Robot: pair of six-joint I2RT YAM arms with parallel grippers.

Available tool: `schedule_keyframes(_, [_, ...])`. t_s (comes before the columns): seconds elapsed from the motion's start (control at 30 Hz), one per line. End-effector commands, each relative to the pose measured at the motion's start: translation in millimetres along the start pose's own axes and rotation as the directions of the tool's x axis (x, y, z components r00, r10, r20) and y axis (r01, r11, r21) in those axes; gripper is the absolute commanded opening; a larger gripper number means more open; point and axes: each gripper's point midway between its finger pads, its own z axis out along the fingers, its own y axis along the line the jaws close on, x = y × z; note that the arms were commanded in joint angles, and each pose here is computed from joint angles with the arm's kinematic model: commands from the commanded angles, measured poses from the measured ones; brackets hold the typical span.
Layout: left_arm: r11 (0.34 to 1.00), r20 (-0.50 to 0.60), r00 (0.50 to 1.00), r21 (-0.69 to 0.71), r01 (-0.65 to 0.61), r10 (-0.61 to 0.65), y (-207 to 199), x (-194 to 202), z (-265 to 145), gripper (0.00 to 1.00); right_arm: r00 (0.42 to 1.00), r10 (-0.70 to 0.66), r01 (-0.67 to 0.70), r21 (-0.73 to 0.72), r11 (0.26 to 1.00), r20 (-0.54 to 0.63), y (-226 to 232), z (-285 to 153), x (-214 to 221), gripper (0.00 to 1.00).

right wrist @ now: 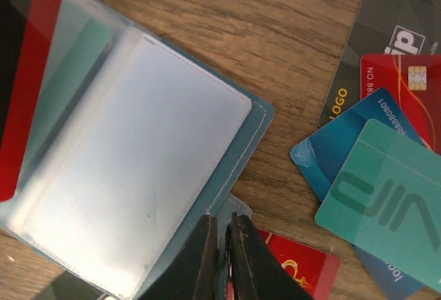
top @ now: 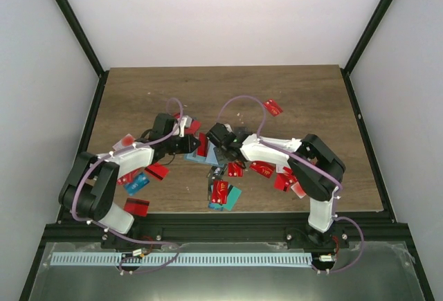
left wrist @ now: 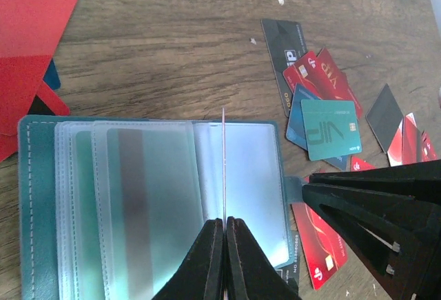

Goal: Put the credit cards into the card holder

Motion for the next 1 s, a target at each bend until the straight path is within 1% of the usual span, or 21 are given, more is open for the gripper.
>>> schedule_keyframes(0.0, [0.999, 0.025, 1.0, 0.052, -0.004, 0.003, -9.0, -13.5, 5.3, 0.04, 1.0, 0.013, -0.013, -0.014, 1.0, 0.016, 2.3, -0.2, 0.8, 0.04])
schedule_keyframes(0.07, [0.999, 0.022, 1.0, 0.046, 0.0, -0.001, -6.5, -12.2, 7.6, 0.04, 1.0, 0.019, -0.018, -0.022, 1.0, 0.009, 3.2, 2.7, 4.2, 0.01])
schedule_keyframes(0.57, [1.0, 0.017, 1.0, 0.011, 0.008, -0.008, 10.6, -4.0, 21.5, 0.04, 0.999, 0.024, -0.026, -0.059, 0.998, -0.03, 7.7, 16.3, 18.1, 0.01])
schedule_keyframes(0.97, [1.0, 0.008, 1.0, -0.019, 0.0, 0.0, 18.1, 1.5, 22.5, 0.04, 0.999, 0.024, -0.027, -0.064, 0.998, -0.048, 8.8, 21.5, 24.2, 0.01])
